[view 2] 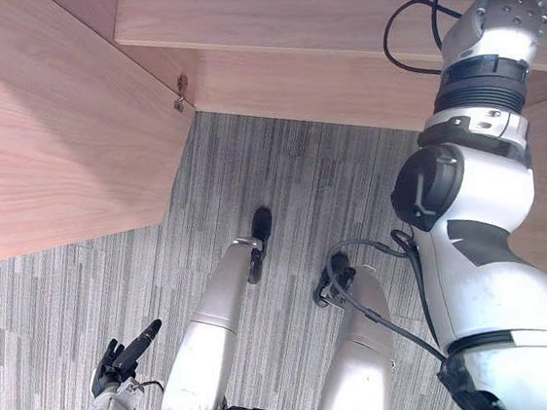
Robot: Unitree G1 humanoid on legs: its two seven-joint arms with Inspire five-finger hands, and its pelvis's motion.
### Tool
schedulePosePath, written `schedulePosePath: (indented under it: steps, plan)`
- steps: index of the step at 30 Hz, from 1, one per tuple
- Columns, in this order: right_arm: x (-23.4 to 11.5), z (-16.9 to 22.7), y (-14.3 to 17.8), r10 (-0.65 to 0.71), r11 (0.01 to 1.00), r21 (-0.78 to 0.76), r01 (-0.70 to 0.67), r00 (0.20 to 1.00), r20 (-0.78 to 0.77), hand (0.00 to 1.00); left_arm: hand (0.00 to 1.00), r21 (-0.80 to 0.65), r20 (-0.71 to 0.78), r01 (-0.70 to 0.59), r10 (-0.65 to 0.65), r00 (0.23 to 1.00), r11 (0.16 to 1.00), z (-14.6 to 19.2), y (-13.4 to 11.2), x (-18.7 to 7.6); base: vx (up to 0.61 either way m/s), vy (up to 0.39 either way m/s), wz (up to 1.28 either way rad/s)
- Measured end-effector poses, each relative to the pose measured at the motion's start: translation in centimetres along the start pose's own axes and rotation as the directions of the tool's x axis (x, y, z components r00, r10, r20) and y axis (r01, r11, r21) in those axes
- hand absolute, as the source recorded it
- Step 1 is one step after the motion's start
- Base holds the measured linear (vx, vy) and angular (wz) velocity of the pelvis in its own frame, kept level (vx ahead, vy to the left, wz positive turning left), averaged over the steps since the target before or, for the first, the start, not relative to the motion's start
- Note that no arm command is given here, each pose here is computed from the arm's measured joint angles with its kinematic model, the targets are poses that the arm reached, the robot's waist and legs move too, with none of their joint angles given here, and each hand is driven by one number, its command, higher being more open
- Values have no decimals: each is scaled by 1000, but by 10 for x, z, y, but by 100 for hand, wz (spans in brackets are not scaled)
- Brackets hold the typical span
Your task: Walk over to the cabinet, pick up the folder, carry it to the office cabinet, place the folder inside the office cabinet, then close the office cabinet door
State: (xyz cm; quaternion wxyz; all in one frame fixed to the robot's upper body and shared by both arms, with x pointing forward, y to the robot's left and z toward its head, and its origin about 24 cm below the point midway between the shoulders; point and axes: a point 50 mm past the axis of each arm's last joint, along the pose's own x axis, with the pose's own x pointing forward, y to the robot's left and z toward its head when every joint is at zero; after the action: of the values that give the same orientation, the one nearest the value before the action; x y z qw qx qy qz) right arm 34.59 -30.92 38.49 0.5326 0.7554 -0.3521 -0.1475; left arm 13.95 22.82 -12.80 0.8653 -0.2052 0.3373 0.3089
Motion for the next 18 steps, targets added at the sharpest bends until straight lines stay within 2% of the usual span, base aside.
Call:
schedulePosePath:
  steps: [8,18]
  plan:
    - [-7,-19,6,78,990,-111,-86,994,-74,100,100,-13,-8,8,-8,1000,1000,-3,-3,-1,0,0,0]
    - [-12,-29,13,165,972,-146,-186,976,-141,100,100,-21,-43,5,-6,999,1000,-11,-1,-2,3,9,-4]
